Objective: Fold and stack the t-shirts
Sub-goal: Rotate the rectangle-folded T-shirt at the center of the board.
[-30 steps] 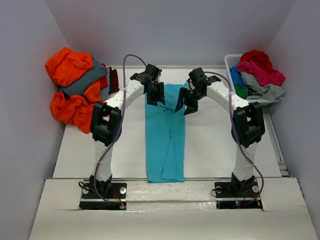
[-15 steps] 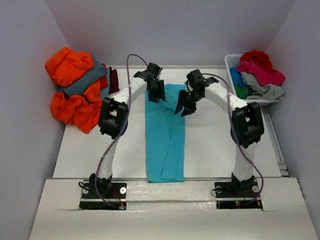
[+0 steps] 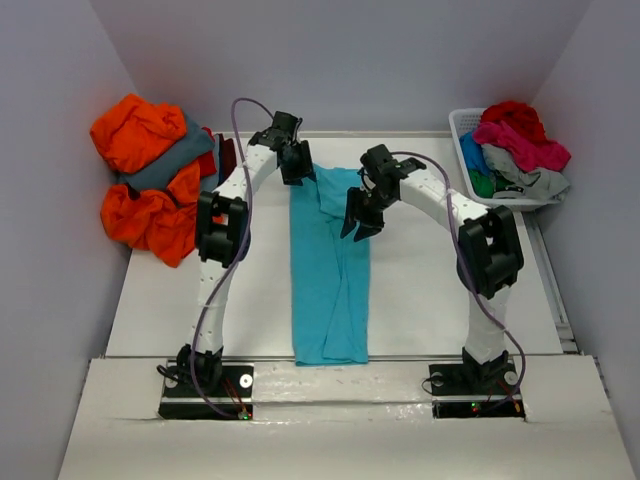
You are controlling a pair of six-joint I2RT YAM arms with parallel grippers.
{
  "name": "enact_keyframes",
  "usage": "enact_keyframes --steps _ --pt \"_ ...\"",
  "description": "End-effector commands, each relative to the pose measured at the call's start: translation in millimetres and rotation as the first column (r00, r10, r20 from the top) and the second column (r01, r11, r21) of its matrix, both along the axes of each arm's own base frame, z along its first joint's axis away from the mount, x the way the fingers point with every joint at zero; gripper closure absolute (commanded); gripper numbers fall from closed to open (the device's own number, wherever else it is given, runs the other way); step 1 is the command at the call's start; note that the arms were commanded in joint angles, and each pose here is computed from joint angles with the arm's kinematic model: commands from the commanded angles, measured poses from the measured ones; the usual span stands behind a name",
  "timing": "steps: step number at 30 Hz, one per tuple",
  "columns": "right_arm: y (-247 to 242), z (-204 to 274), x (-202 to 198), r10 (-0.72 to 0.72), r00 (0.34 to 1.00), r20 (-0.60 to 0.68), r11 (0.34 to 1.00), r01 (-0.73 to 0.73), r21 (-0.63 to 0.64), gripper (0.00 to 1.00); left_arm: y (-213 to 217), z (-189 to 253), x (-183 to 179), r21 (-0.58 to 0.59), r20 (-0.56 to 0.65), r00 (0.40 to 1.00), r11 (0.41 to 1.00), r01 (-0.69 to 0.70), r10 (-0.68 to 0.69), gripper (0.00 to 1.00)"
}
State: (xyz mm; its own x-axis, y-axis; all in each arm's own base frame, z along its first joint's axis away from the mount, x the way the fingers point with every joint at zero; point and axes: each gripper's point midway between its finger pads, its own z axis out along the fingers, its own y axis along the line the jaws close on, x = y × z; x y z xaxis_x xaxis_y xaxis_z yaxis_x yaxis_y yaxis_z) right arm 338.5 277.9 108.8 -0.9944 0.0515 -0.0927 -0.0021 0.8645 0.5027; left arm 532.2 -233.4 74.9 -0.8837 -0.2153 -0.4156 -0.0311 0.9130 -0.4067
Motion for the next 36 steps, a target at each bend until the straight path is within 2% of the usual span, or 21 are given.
enact_keyframes --steps 1,4,8,15,21,30,36 --pt "8 0 -11 0.04 0.999 -0.013 0.999 -0.04 -0.004 0.52 -24 20 16 -0.091 0.087 0.995 0.994 0.064 -0.056 0.45" --pt "7 -5 -8 0.028 1.0 -0.013 0.999 -0.029 -0.018 0.53 -34 23 20 -0.133 0.113 0.989 0.985 0.106 -0.091 0.44" --pt "14 -2 16 -0.009 0.998 0.055 1.0 0.009 -0.013 0.53 -38 19 25 -0.172 0.119 0.987 0.976 0.132 -0.112 0.45" --pt "27 -12 44 -0.045 0.996 0.077 0.999 0.046 -0.01 0.53 -44 30 37 -0.22 0.189 0.973 0.96 0.172 -0.131 0.44" --pt "45 -6 78 -0.069 0.987 0.146 0.998 0.069 0.009 0.53 -46 37 45 -0.258 0.218 0.967 0.948 0.186 -0.13 0.44" --pt "64 9 132 -0.108 0.961 0.256 0.994 0.106 0.022 0.55 -50 28 42 -0.275 0.2 0.969 0.94 0.2 -0.147 0.44" --pt "65 -6 140 -0.103 0.96 0.262 0.994 0.106 0.005 0.54 -45 20 42 -0.276 0.182 0.972 0.941 0.198 -0.151 0.44"
